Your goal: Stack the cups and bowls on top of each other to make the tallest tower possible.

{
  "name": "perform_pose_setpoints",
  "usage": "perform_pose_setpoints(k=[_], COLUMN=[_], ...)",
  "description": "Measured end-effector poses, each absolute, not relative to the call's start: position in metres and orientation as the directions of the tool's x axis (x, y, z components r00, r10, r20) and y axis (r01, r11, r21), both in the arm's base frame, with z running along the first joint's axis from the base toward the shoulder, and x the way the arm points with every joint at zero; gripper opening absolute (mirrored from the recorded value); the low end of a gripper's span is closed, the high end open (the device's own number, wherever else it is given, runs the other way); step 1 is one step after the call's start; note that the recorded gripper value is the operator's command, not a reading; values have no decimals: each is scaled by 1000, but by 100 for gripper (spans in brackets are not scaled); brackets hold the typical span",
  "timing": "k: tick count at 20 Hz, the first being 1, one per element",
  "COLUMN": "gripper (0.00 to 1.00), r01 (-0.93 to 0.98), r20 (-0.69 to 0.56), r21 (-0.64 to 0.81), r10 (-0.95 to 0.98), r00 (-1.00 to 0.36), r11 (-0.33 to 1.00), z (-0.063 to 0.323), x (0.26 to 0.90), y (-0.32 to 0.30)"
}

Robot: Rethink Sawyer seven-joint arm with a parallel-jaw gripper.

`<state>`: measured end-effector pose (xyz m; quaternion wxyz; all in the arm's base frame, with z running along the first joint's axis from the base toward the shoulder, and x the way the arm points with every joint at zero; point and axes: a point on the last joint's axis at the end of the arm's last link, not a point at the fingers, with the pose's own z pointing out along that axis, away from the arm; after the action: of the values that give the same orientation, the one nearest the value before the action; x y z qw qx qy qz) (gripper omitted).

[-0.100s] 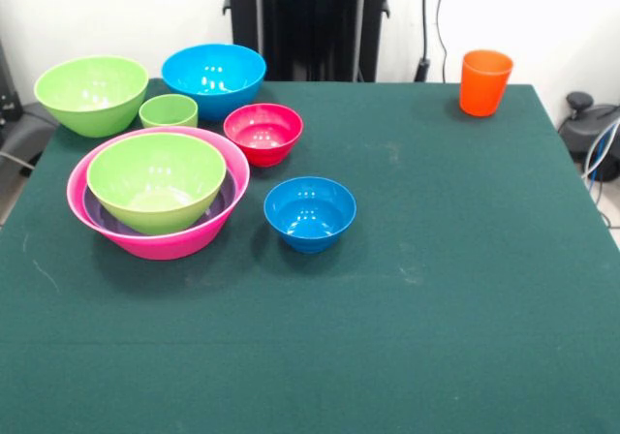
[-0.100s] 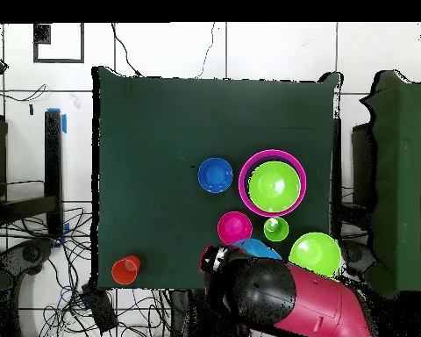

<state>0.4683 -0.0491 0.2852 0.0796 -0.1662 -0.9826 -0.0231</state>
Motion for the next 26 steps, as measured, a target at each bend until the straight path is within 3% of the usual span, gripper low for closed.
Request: perform_pose_setpoints(k=[26], gripper=[0], r01=[261], r20=[255], r21=[43], r10=[242], r00=[-936], r11=[964], z=[229], x=[463], y=[-57])
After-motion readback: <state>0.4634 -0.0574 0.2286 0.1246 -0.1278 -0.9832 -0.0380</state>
